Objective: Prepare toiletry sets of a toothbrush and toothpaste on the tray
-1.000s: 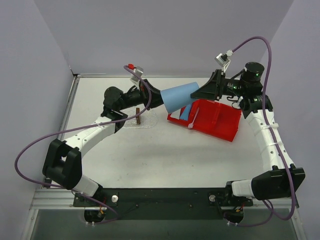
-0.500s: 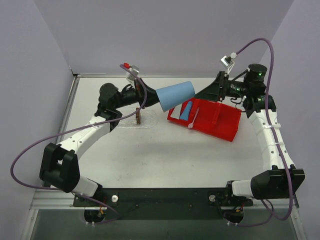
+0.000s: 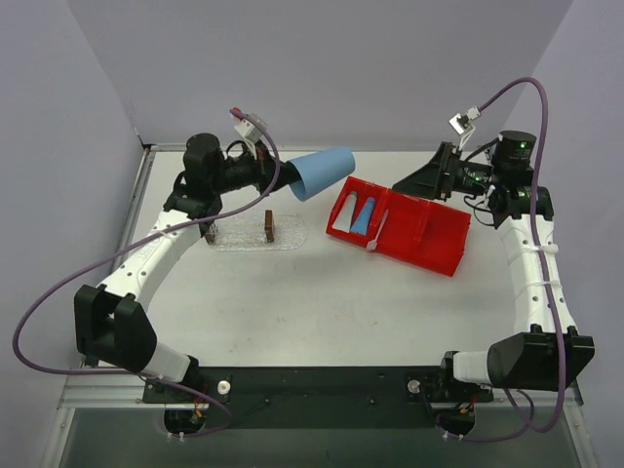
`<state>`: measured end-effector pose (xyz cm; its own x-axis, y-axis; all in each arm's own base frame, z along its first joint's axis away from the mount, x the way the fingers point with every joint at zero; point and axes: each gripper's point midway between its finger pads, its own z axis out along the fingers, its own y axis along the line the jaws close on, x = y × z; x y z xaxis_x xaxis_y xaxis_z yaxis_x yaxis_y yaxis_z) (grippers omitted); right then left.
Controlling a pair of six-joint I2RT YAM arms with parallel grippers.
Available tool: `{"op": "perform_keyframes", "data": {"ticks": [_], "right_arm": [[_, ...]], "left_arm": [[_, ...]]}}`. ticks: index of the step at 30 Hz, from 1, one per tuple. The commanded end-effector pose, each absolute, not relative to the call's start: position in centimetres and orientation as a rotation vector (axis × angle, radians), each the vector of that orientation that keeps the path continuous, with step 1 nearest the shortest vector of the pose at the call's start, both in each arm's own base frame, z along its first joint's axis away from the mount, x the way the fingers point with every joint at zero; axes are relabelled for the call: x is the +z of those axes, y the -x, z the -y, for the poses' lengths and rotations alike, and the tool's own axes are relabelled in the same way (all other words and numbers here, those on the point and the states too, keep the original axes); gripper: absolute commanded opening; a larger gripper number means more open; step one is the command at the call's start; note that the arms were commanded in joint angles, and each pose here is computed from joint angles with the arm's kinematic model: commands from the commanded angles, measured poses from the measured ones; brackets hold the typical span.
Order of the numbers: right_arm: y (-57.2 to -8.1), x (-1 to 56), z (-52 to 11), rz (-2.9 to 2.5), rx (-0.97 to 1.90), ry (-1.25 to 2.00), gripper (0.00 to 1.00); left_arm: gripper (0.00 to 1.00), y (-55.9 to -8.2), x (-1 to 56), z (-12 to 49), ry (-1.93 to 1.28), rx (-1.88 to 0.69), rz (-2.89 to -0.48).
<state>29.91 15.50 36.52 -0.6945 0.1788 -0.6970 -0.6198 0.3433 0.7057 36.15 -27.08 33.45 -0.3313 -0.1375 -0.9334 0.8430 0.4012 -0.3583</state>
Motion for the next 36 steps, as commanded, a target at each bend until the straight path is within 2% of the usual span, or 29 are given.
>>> {"op": "perform_keyframes", "data": {"ticks": [1, 10, 17, 36], "right_arm": [[-28.5, 36.5, -14.6, -1.916, 1.265, 0.465, 0.74], [-28.5, 32.9, -13.3, -2.049, 1.113, 0.406, 0.73], [-28.1, 31.3, -13.0, -2.088, 1.095, 0.406, 0.73], [-27.3, 28.4, -12.6, -2.139, 1.066, 0.43, 0.73]], "left_arm": [[0.0, -38.6, 32.9, 24.3, -0.7, -0.84, -1.723], [0.0, -41.3, 27.7, 20.1, -0.732, -0.496, -2.092], [0.0, -41.3, 23.5, 19.4, -0.817, -0.378, -2.362], [0.0, -42.1, 18.0, 19.9, -1.043, -0.142, -2.582]]}}
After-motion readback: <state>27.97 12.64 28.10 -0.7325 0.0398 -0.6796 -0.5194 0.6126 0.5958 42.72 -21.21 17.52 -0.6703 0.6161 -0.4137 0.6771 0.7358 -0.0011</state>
